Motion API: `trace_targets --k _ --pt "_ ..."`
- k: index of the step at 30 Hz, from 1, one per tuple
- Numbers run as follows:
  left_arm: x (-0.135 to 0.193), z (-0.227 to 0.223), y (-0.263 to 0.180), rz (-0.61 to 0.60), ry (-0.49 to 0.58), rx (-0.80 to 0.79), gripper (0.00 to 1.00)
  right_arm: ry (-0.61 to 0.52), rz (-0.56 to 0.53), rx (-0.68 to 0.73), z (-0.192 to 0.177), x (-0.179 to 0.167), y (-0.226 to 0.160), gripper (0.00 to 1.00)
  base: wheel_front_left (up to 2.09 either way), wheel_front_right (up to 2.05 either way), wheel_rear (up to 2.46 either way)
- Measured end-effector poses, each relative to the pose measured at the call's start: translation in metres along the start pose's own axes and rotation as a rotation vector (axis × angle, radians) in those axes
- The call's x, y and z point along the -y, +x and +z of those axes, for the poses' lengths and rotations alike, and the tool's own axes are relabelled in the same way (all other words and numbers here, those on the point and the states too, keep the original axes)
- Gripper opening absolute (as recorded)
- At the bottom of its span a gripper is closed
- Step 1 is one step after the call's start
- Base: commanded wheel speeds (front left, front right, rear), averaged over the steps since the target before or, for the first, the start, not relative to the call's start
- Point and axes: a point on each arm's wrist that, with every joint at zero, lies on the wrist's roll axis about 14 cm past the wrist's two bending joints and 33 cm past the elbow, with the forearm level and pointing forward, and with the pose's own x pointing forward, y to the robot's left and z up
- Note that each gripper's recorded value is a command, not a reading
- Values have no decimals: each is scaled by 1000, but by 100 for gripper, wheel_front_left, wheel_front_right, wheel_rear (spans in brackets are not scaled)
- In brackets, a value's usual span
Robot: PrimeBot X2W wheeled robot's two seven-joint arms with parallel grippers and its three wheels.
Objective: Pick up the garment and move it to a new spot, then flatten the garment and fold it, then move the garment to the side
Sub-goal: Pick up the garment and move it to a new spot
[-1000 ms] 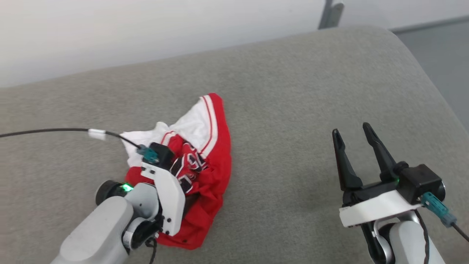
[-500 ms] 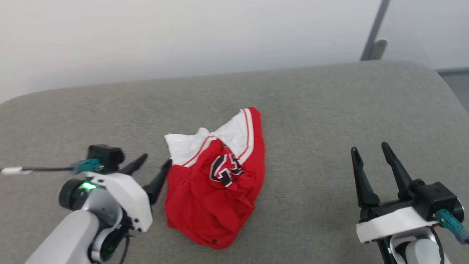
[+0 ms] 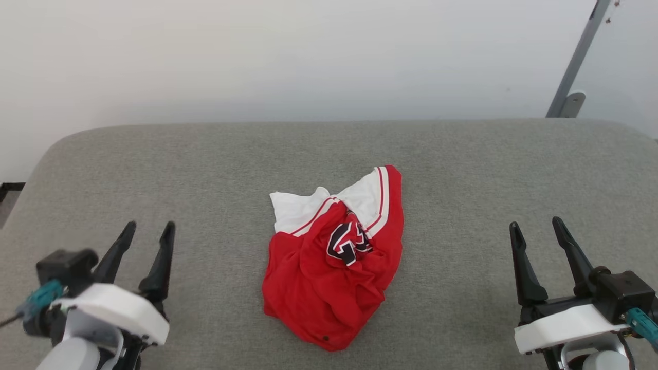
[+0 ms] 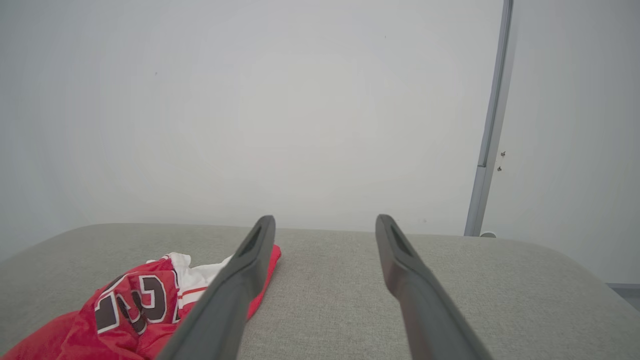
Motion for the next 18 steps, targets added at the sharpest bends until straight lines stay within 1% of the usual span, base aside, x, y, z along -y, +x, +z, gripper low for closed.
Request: trace_targets --k 4,9,15,18 --pt "-14 -2 -16 53 -3 24 100 -1 8 3 1 -2 2 100 0 0 0" --pt "-32 -17 -37 131 -32 8 100 -7 7 -10 -3 -2 -1 100 0 0 0" --pt "-42 -24 -54 184 -64 19 100 -9 -1 -22 -7 -1 -4 100 0 0 0" --pt "-42 -27 -59 189 -60 19 100 -8 -7 -25 -8 0 -6 100 0 0 0"
